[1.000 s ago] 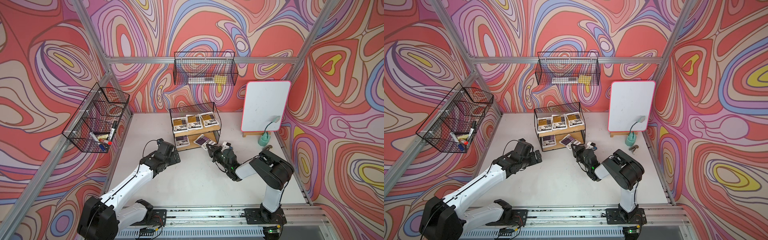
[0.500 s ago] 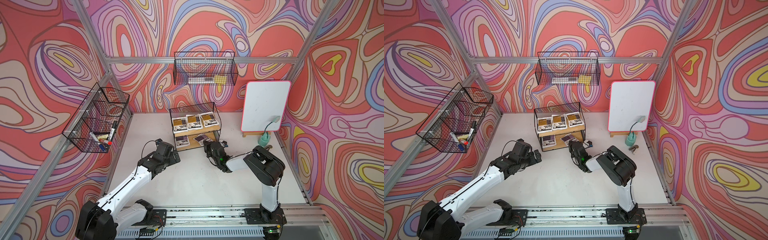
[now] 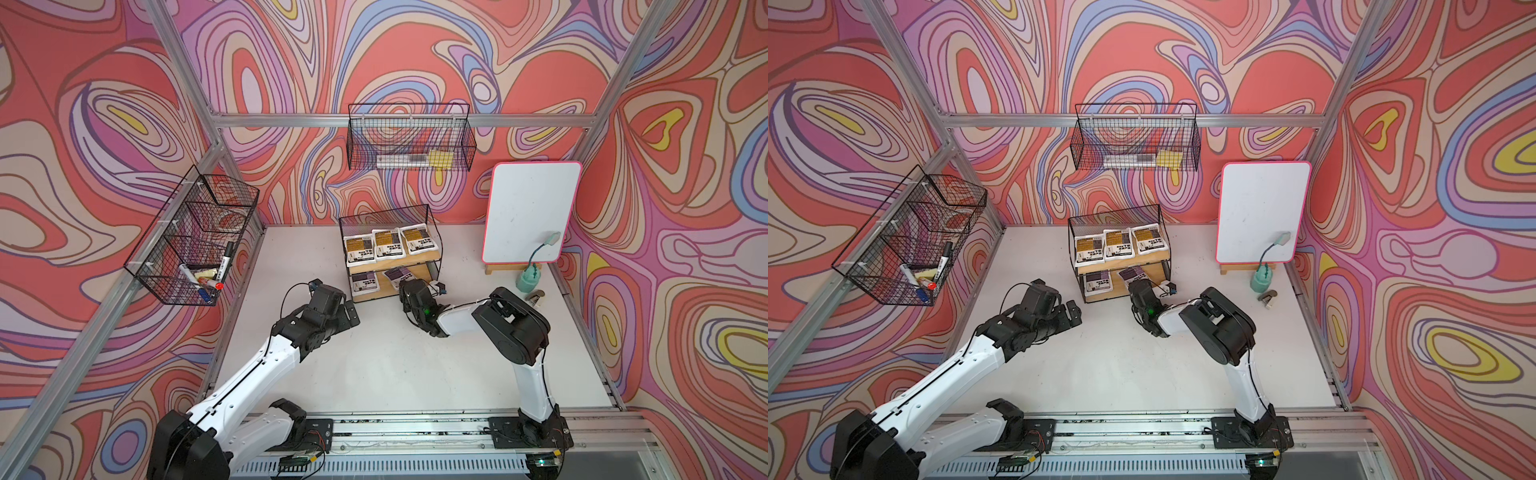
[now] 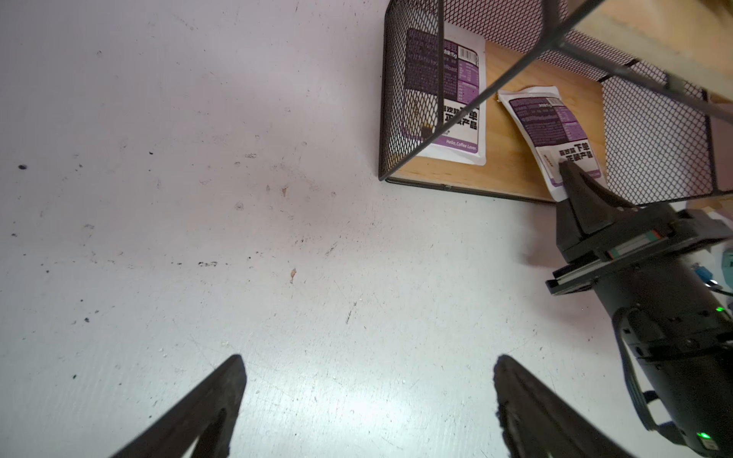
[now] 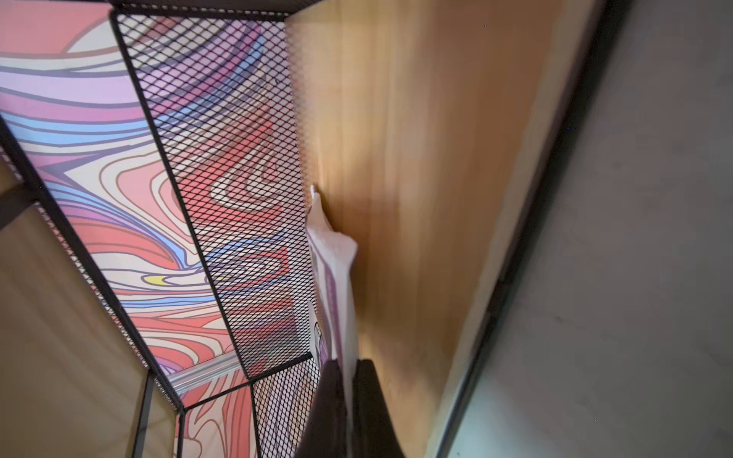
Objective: Place the bagged coffee beans on the shelf by color
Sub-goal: Place the bagged coffee beans on the shelf.
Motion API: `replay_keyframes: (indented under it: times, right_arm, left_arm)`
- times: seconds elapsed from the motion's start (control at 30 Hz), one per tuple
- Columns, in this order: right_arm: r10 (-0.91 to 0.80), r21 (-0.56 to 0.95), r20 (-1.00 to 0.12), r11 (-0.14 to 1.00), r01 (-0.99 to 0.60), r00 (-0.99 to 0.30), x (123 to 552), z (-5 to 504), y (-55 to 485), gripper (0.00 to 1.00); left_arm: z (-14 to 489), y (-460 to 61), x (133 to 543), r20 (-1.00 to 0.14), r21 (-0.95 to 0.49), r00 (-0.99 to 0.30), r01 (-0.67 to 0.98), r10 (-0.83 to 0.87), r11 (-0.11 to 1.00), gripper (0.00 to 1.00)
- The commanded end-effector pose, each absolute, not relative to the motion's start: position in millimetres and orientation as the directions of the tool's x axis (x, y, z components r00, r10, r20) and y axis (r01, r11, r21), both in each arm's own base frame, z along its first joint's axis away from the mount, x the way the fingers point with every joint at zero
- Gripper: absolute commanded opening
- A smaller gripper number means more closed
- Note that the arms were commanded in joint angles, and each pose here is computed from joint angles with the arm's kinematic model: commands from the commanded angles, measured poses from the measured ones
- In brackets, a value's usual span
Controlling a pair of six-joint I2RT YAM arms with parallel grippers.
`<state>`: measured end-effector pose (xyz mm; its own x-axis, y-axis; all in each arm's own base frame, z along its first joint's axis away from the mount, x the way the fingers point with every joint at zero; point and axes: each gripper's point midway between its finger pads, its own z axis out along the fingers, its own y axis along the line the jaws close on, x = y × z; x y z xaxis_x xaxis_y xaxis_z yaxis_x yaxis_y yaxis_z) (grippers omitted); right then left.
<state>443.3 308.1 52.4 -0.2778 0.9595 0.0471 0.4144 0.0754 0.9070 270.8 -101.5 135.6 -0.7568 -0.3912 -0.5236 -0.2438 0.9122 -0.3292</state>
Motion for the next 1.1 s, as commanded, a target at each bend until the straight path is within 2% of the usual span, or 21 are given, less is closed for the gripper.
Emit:
replay_keyframes:
  times: [0.0, 0.37, 0.57, 0.7, 0.93, 1.07]
  right_arm:
    - [0.972, 0.880, 0.034, 0.082, 0.468, -0.234, 443.0, 32.4, 304.4, 0.04]
    - [0.975, 0.871, 0.060, 0.053, 0.488, -0.212, 453.4, 24.4, 316.7, 0.07]
    - [0.975, 0.870, 0.068, 0.046, 0.490, -0.213, 458.8, 23.2, 323.9, 0.17]
    - [0.972, 0.868, 0.070, 0.051, 0.493, -0.222, 460.7, 23.1, 328.8, 0.30]
    - [0.966, 0.865, 0.066, 0.070, 0.497, -0.250, 458.6, 21.2, 337.5, 0.36]
    - [0.964, 0.862, 0.058, 0.084, 0.499, -0.261, 456.1, 20.1, 338.4, 0.45]
  left_arm:
    - [140.2, -98.5, 266.2, -0.516, -0.332, -0.758, -0.253, -0.399, 0.909, 0.99]
    - [142.9, -96.3, 263.4, -0.519, -0.329, -0.756, -0.254, -0.399, 0.909, 0.99]
    - [144.1, -95.2, 262.3, -0.521, -0.328, -0.754, -0.255, -0.399, 0.910, 0.99]
    - [144.2, -94.1, 261.6, -0.522, -0.325, -0.753, -0.257, -0.400, 0.910, 0.99]
    - [142.0, -94.2, 261.1, -0.520, -0.327, -0.754, -0.259, -0.402, 0.909, 0.99]
    - [142.0, -93.7, 260.5, -0.521, -0.327, -0.752, -0.260, -0.403, 0.908, 0.99]
